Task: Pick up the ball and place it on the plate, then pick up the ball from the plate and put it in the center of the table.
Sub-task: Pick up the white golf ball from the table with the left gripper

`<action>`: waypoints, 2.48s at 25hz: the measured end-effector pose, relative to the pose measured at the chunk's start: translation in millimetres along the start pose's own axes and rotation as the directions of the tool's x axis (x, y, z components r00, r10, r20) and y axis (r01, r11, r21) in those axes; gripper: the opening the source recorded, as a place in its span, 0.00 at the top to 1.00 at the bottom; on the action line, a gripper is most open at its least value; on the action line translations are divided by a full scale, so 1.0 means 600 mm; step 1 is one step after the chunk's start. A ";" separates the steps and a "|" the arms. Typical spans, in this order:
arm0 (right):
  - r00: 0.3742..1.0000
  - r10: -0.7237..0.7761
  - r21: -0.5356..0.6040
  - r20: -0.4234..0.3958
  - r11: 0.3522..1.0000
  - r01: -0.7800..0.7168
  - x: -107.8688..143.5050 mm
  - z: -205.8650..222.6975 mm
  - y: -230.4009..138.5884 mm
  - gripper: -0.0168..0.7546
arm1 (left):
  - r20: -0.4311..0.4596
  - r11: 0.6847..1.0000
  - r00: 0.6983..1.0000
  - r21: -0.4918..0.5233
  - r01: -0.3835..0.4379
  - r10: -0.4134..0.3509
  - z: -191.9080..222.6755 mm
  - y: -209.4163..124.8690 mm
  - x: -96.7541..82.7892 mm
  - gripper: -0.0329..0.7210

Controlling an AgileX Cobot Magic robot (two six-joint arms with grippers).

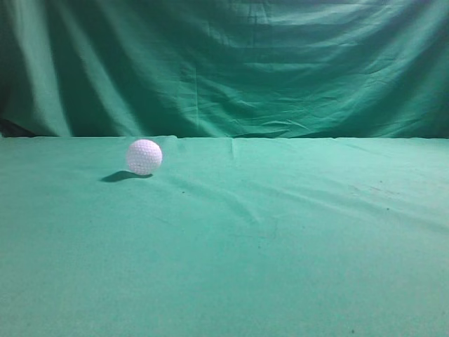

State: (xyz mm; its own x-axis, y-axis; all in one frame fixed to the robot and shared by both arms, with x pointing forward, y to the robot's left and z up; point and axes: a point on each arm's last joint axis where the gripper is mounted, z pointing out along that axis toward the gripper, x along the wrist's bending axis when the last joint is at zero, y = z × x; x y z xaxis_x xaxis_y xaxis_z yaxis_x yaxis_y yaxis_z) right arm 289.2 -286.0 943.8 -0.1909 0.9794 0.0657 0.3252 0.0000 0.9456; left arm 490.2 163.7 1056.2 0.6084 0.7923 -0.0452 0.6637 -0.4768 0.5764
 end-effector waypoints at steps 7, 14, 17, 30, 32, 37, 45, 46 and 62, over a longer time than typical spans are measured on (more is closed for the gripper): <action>1.000 0.000 0.000 0.000 1.000 0.000 0.000 0.000 0.000 0.98 | -0.047 0.994 0.999 0.107 -0.012 0.017 0.090 0.054 0.017 0.96; 1.000 0.000 0.000 0.000 1.000 0.000 0.000 0.000 0.000 0.98 | -0.032 0.982 0.997 0.175 0.073 -0.068 0.150 0.088 0.026 0.38; 1.000 0.000 0.000 0.000 1.000 0.000 0.000 0.000 0.000 0.98 | -0.045 0.973 0.992 0.196 0.124 -0.117 0.175 0.090 0.031 0.13; 1.000 0.000 0.000 0.000 1.000 0.000 0.000 0.000 0.000 0.98 | -0.081 0.953 0.989 0.265 0.144 -0.127 0.268 0.103 0.050 0.22; 1.000 0.000 0.000 0.000 1.000 0.000 0.000 0.000 0.000 0.98 | -0.085 0.951 0.989 0.276 0.140 -0.121 0.276 0.100 0.051 0.26; 1.000 0.000 0.000 0.000 1.000 0.000 0.000 0.000 0.000 0.98 | -0.092 0.942 0.990 0.311 0.127 -0.104 0.287 0.091 0.053 0.26; 1.000 0.000 0.000 0.000 1.000 0.000 0.000 0.000 0.000 0.98 | -0.128 0.944 0.991 0.320 0.078 -0.038 0.281 0.097 0.061 0.56; 1.000 0.000 0.000 0.000 1.000 0.000 0.000 0.000 0.000 0.98 | -0.134 0.940 0.991 0.333 0.070 -0.026 0.281 0.095 0.063 0.56; 1.000 0.000 0.000 0.000 1.000 0.000 0.000 0.000 0.000 0.98 | -0.312 0.917 0.897 0.146 0.371 -0.313 0.035 0.090 0.210 0.56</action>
State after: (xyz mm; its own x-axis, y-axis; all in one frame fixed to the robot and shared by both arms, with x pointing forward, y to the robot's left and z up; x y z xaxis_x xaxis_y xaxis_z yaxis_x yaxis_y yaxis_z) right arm 289.2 -286.0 943.8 -0.1909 0.9794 0.0657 0.3252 0.0000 0.9456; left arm 612.0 229.8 1064.6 0.2020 0.9788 0.0331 0.8978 -0.1986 0.3930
